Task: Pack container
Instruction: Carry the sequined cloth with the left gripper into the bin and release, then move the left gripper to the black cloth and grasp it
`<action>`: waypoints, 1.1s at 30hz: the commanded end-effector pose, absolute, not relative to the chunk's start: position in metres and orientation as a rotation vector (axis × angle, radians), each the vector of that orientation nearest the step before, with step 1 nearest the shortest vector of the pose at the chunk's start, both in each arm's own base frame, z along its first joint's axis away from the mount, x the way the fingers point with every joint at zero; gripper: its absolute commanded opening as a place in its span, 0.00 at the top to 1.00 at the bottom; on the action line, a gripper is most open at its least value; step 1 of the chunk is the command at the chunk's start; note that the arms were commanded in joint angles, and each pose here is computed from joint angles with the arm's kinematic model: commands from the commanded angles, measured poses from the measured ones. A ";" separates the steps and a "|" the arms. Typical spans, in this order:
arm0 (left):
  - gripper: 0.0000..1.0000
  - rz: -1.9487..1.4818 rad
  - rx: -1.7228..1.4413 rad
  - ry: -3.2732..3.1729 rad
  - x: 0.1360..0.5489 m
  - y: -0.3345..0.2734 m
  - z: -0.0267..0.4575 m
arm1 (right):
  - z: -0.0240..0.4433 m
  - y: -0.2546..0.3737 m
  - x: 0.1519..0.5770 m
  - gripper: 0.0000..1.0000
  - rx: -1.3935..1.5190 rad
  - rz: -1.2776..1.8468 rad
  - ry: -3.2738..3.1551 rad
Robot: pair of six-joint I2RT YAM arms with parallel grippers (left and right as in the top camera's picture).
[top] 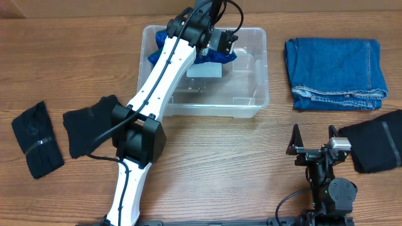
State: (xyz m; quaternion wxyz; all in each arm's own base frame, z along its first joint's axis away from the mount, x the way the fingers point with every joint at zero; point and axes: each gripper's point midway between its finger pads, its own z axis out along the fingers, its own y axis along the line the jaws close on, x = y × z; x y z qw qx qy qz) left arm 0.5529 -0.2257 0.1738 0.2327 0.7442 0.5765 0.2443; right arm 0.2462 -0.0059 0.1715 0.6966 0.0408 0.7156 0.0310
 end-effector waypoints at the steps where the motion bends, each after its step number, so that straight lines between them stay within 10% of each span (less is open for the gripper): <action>1: 0.85 0.565 2.074 1.539 0.545 -0.236 0.173 | 0.170 -0.006 0.246 0.00 0.100 0.070 1.592; 4: 0.26 0.485 1.991 1.655 0.537 -0.241 0.169 | 0.170 -0.006 0.246 0.00 0.100 0.070 1.592; 6: 0.14 0.445 1.913 1.728 0.534 -0.246 0.169 | 0.170 -0.006 0.246 0.00 0.100 0.070 1.592; 19: 0.11 0.092 1.212 2.167 0.468 -0.263 0.255 | 0.170 -0.006 0.246 0.00 0.100 0.070 1.592; 26: 0.90 -0.201 0.798 2.439 0.464 -0.228 0.250 | 0.170 -0.006 0.246 0.00 0.100 0.070 1.592; 31: 0.72 -0.258 0.523 2.568 0.453 -0.171 0.266 | 0.170 -0.006 0.246 0.00 0.100 0.070 1.592; 33: 0.50 -0.244 0.446 2.596 0.443 -0.145 0.277 | 0.170 -0.006 0.246 0.00 0.100 0.070 1.592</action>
